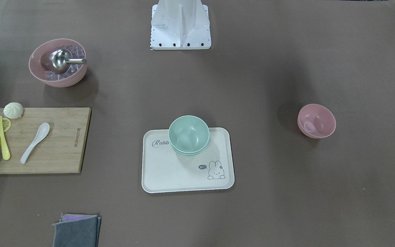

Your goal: Stack pink bowl on green and place spoon

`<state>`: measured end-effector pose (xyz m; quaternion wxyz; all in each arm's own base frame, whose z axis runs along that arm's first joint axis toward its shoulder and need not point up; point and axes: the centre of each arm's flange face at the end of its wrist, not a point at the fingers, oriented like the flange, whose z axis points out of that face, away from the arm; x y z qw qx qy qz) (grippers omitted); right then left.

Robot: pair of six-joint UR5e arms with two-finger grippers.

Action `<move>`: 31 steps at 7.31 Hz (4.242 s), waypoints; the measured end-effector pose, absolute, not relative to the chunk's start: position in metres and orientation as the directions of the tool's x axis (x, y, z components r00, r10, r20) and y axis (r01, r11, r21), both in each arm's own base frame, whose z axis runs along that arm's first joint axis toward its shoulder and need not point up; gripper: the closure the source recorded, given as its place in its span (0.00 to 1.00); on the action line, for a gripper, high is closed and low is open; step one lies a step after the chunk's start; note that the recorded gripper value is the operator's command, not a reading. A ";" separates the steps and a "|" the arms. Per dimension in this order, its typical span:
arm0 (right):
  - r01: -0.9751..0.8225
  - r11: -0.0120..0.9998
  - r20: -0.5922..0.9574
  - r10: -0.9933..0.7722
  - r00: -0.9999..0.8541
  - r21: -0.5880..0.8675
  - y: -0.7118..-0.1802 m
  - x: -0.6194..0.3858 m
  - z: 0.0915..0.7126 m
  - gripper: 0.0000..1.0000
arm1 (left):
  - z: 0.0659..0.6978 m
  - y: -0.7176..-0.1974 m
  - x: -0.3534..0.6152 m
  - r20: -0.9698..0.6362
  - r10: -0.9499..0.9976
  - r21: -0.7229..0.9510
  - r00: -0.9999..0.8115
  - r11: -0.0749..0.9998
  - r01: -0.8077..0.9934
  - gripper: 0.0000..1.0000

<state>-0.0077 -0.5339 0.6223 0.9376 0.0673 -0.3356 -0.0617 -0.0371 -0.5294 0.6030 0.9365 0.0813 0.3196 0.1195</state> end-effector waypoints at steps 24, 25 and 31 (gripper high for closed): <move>0.050 0.987 0.749 -0.150 0.645 0.155 -0.523 -0.101 0.550 0.00 | 0.544 -0.515 0.162 -0.748 0.082 0.106 0.659 0.994 -0.004 0.08; 0.043 0.991 0.750 -0.125 0.649 0.128 -0.525 -0.122 0.542 0.01 | 0.541 -0.510 0.193 -0.746 0.086 0.093 0.660 0.995 -0.025 0.15; 0.050 0.993 0.755 -0.113 0.646 0.105 -0.529 -0.160 0.525 0.20 | 0.553 -0.508 0.249 -0.737 0.107 0.061 0.667 0.994 -0.093 1.00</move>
